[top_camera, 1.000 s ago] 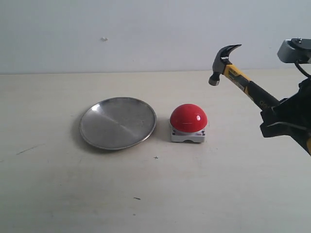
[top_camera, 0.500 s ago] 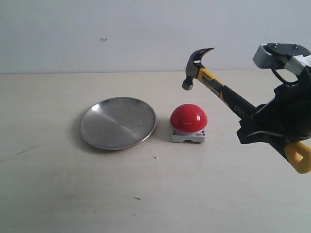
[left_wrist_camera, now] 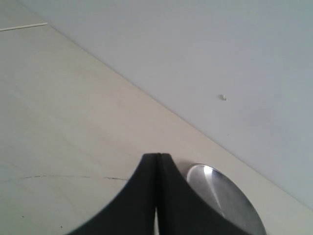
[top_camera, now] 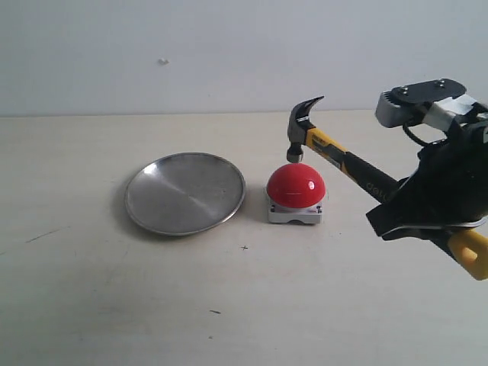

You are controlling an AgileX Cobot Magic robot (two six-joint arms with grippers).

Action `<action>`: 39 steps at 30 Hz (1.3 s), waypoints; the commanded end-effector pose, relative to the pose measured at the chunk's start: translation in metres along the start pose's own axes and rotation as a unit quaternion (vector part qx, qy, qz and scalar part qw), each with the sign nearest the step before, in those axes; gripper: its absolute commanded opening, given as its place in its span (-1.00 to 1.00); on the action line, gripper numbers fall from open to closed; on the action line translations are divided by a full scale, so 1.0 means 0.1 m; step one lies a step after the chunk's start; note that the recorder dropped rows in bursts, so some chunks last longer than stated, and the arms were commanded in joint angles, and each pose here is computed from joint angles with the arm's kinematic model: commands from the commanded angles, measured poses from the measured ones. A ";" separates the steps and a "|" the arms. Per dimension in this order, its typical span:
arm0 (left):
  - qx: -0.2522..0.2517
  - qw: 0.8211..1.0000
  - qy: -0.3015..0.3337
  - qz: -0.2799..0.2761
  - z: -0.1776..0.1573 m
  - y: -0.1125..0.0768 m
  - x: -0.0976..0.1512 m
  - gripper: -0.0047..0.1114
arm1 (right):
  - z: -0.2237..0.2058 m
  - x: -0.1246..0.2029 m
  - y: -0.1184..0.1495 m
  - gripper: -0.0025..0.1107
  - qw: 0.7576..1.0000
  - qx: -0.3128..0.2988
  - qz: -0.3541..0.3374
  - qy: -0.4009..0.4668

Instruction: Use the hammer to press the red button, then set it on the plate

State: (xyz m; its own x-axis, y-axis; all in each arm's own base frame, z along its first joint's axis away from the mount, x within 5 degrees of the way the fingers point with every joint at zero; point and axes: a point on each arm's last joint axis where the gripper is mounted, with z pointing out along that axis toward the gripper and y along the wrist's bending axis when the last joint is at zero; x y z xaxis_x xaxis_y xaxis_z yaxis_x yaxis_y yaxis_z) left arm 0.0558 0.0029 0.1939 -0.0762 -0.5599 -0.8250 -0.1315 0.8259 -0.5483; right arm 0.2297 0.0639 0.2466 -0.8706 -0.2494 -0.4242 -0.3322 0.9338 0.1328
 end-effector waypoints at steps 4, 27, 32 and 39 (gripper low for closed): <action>0.004 1.000 -0.003 0.006 0.00 0.00 0.00 -0.92 | -0.01 -0.15 -0.01 -0.96 0.998 0.030 0.001 -0.058; 0.004 1.000 -0.003 0.006 0.00 0.00 0.00 -0.92 | -0.43 -0.55 0.03 -0.96 0.987 0.040 -0.009 -0.153; 0.004 1.000 -0.003 0.007 0.00 0.00 0.00 -0.92 | -0.44 -0.54 0.04 -0.96 0.991 0.034 -0.009 -0.129; 0.004 1.000 -0.003 0.007 0.00 0.00 0.00 -0.92 | 0.36 -0.28 -0.10 -0.96 0.998 0.036 0.001 0.059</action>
State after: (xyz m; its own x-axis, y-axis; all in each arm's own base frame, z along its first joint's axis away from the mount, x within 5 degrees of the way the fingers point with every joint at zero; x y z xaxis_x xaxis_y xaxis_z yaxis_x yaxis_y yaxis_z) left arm 0.0558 0.0029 0.1939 -0.0764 -0.5586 -0.8259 -0.1313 0.8267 -0.5470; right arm 0.2620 0.0693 0.2247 -0.9236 -0.2797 -0.2624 -0.3102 0.9471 0.0823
